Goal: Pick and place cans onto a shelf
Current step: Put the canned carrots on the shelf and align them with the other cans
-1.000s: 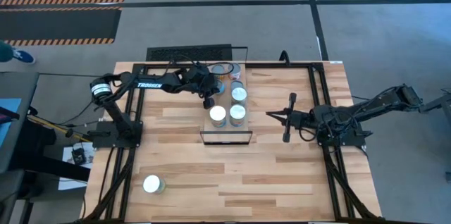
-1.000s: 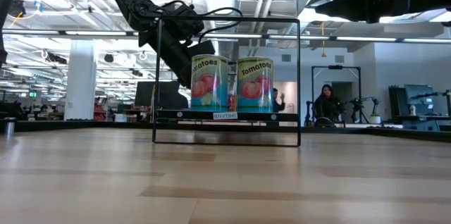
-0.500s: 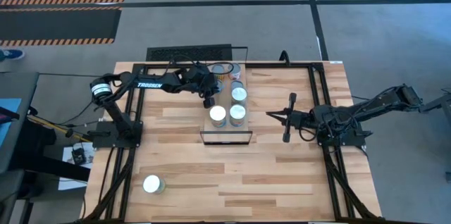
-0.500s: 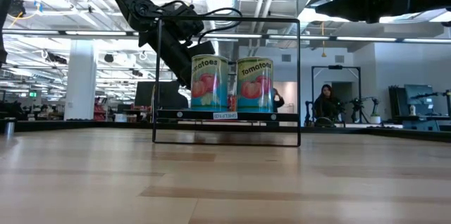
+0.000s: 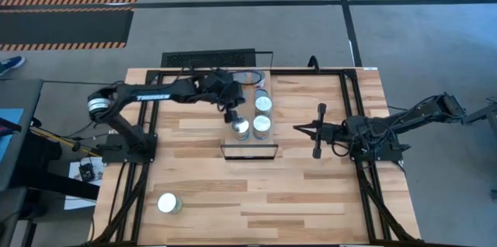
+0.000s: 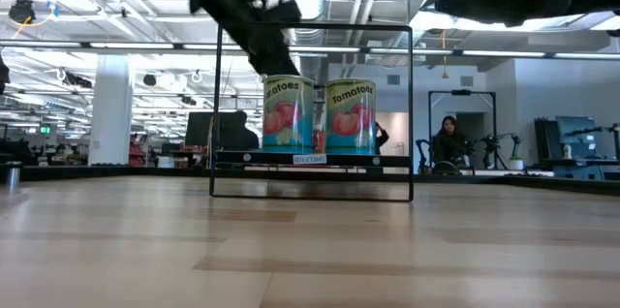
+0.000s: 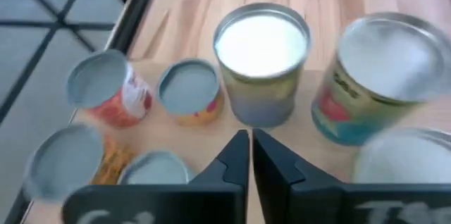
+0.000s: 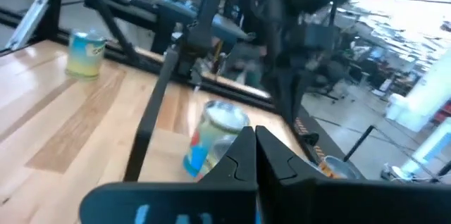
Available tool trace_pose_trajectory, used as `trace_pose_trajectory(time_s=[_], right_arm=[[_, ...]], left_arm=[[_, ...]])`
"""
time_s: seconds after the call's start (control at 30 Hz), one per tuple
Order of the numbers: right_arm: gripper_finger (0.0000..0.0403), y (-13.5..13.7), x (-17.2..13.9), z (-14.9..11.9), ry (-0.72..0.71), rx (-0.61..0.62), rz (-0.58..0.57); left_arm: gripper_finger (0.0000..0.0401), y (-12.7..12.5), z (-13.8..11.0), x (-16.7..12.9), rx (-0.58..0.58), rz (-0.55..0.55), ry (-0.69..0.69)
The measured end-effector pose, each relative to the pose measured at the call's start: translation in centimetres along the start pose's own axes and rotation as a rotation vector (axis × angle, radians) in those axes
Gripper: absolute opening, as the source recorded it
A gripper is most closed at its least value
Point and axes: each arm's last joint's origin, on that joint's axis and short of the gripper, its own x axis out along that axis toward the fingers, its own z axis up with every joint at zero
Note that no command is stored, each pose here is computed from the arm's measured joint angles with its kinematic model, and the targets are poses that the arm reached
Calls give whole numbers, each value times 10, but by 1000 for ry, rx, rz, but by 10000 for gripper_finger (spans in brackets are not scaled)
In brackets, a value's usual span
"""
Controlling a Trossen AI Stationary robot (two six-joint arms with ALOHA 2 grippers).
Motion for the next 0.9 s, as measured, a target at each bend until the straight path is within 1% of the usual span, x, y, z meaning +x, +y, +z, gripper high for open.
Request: trace_pose_trajectory(time_s=[0.1, 0.17, 0.27, 0.37, 0.5, 0.67, 0.73, 0.9], right_arm=[[7, 1, 0, -5, -2, -7, 36], [7, 0, 0, -5, -44, 3, 53], [7, -3, 0, -7, -87, 10, 85], [7, -5, 1, -6, -110, 27, 115], [7, -6, 1, -6, -124, 36, 134], [7, -6, 1, -6, -128, 35, 154], [7, -6, 1, -6, -127, 35, 155], [7, -5, 1, -7, -117, 35, 159]], left_arm=[[5, -17, 1, -25, -23, 41, 10], [2, -34, 3, -43, -23, 63, 5], [1, -65, 0, -66, -52, 66, 33], [0, -100, -7, -84, -98, 69, 90], [0, -144, -15, -104, -206, 53, 151], [0, -188, -21, -125, -356, 54, 214], [0, -203, -22, -133, -399, 60, 262], [0, -239, -24, -147, -445, 141, 480]])
